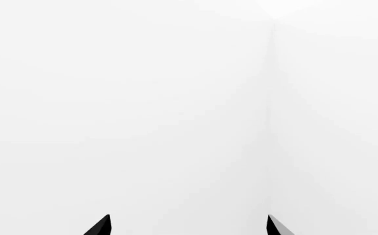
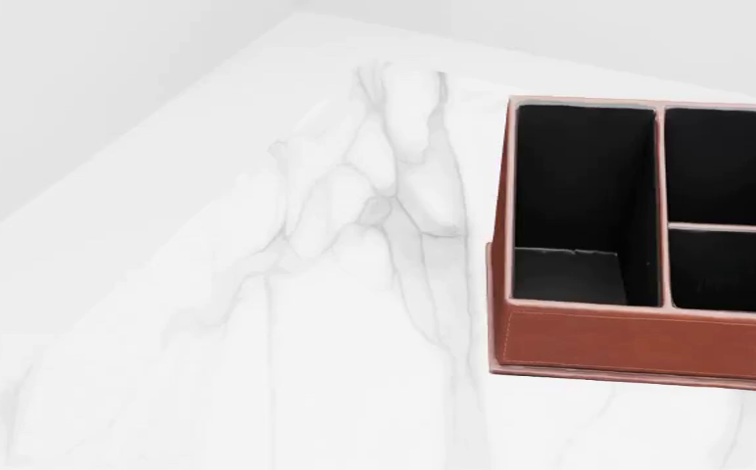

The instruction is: Pick up the book and place it in the left compartment of the caddy.

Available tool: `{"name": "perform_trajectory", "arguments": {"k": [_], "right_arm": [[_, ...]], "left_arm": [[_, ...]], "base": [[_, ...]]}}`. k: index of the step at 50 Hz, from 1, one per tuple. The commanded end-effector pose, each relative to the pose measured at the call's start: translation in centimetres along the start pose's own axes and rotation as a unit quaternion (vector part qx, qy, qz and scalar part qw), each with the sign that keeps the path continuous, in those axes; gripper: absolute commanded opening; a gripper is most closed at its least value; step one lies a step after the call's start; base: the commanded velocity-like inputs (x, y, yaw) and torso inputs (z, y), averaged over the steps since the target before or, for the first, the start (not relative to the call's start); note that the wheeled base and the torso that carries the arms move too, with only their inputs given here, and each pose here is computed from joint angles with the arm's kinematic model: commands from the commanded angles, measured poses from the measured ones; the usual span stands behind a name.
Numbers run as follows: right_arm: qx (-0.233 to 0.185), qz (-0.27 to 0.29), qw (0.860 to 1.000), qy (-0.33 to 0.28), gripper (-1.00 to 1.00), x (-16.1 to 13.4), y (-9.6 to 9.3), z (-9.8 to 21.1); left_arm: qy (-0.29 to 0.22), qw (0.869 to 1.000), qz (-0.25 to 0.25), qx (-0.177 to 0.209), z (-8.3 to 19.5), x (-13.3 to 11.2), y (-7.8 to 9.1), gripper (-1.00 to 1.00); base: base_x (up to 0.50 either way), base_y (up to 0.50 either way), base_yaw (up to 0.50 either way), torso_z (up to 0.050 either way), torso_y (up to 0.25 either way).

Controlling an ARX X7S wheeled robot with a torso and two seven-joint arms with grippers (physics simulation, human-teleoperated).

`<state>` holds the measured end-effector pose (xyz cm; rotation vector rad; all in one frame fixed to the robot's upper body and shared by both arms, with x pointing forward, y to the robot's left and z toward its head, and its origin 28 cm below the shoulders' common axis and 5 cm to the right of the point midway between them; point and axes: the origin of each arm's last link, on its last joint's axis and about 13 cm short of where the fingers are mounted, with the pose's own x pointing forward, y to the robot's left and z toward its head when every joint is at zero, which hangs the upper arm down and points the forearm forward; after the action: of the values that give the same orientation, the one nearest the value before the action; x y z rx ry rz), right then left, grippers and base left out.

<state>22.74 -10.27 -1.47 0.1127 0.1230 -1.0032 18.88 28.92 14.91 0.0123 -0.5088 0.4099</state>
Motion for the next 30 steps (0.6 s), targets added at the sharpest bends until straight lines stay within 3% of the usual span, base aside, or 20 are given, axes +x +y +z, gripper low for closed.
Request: {"name": "perform_trajectory", "arguments": {"k": [1, 14, 15, 30], "right_arm": [[-0.006, 0.011, 1.0, -0.003, 1.0, -0.37, 0.24, -0.22], [0.0, 0.011, 1.0, -0.009, 1.0, -0.49, -0.01, 0.08], [-0.001, 0.011, 1.0, -0.01, -1.0, -0.54, 0.0, 0.1], [-0.002, 0.012, 1.0, -0.019, -1.0, -0.56, -0.02, 0.3]], "left_arm": [[0.02, 1.0, 0.007, 0.004, -0.63, 0.46, 0.22, 1.0], [0.02, 1.0, 0.009, 0.004, -0.57, 0.43, 0.3, 1.0], [0.02, 1.0, 0.01, 0.003, -0.56, 0.43, 0.3, 1.0], [0.019, 1.0, 0.01, 0.003, -0.48, 0.46, 0.28, 1.0]], "base": [[0.0, 0.0, 0.0, 0.0, 0.0], [0.0, 0.0, 0.0, 0.0, 0.0], [0.0, 0.0, 0.0, 0.0, 0.0], [0.0, 0.0, 0.0, 0.0, 0.0]]}}
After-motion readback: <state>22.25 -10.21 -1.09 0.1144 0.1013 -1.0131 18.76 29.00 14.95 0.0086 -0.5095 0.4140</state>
